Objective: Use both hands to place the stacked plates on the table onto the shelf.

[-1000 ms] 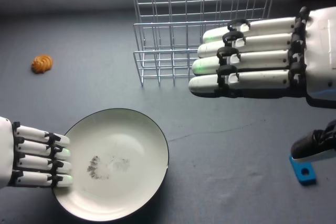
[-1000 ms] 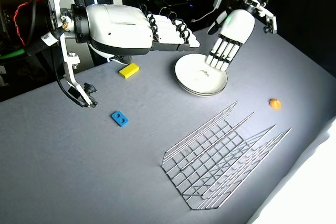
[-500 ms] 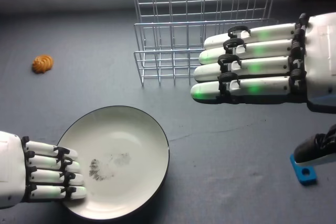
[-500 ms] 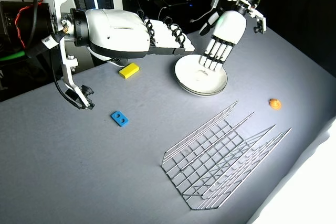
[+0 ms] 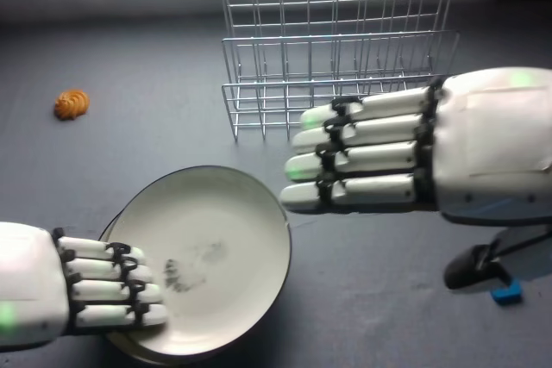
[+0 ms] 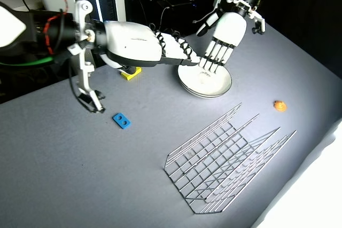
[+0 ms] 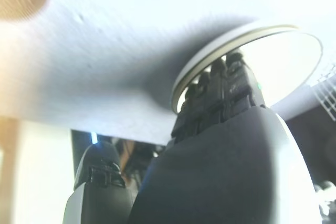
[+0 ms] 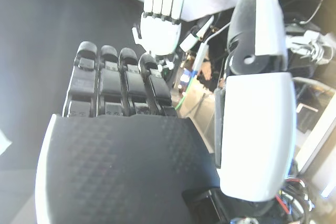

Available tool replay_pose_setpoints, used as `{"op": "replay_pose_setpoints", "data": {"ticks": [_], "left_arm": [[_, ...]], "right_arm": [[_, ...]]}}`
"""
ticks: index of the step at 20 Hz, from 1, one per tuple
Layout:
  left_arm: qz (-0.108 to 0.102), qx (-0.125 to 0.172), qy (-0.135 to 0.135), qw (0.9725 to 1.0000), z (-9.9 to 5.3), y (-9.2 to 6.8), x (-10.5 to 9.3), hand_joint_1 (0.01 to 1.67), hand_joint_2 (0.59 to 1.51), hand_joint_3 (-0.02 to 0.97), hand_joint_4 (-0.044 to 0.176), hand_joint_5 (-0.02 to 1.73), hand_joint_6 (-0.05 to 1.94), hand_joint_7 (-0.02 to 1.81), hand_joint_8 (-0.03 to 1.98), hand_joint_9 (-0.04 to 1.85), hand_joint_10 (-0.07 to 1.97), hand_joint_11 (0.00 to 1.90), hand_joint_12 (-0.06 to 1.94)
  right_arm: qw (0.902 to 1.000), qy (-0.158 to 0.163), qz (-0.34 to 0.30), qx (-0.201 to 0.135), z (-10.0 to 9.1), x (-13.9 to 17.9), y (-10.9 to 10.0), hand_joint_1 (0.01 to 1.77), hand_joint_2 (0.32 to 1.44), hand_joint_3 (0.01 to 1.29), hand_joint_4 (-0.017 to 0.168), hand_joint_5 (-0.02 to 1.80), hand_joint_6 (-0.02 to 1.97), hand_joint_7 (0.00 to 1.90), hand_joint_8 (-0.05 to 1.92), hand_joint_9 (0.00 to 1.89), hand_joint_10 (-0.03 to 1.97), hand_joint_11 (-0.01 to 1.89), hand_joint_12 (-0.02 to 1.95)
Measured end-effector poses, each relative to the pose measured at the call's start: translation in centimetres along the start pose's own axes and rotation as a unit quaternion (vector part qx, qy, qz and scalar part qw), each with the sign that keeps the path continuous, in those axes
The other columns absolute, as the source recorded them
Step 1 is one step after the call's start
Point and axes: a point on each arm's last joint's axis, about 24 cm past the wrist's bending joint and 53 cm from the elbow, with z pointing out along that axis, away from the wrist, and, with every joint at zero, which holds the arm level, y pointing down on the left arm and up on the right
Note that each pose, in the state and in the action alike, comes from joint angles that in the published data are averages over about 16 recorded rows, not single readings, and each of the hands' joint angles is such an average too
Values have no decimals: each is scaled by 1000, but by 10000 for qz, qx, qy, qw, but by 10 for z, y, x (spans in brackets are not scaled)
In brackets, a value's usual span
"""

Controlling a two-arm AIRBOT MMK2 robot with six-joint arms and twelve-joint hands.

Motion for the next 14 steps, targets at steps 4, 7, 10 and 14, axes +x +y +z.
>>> {"op": "replay_pose_setpoints", "data": {"ticks": [4,7,10,14], "left_arm": [[-269,61,-112,9996,9,-10,-3,13,1139,18,-4,-9,-20,-14,-10,1,4,15,14],[-457,122,-202,9987,17,-19,-7,13,1141,18,-4,-9,-19,-14,-13,-2,3,14,14],[-639,175,-286,9974,23,-26,-11,13,1143,18,-3,-9,-19,-15,-15,-4,2,14,14],[-830,240,-386,9955,29,-33,-16,13,1144,18,-4,-9,-19,-15,-17,-3,-1,14,15]], "right_arm": [[10000,32,-49,28,11,6,-2,1026,906,18,2,19,25,22,14,13,5,19,-7],[9999,37,-100,66,18,9,-5,1023,908,18,2,19,25,22,14,13,5,19,-7],[9999,33,-151,72,25,12,-7,1023,908,18,2,19,25,22,14,13,5,19,-7],[9997,41,-254,52,35,16,-8,1028,912,18,2,20,25,22,15,13,6,19,-7]]}}
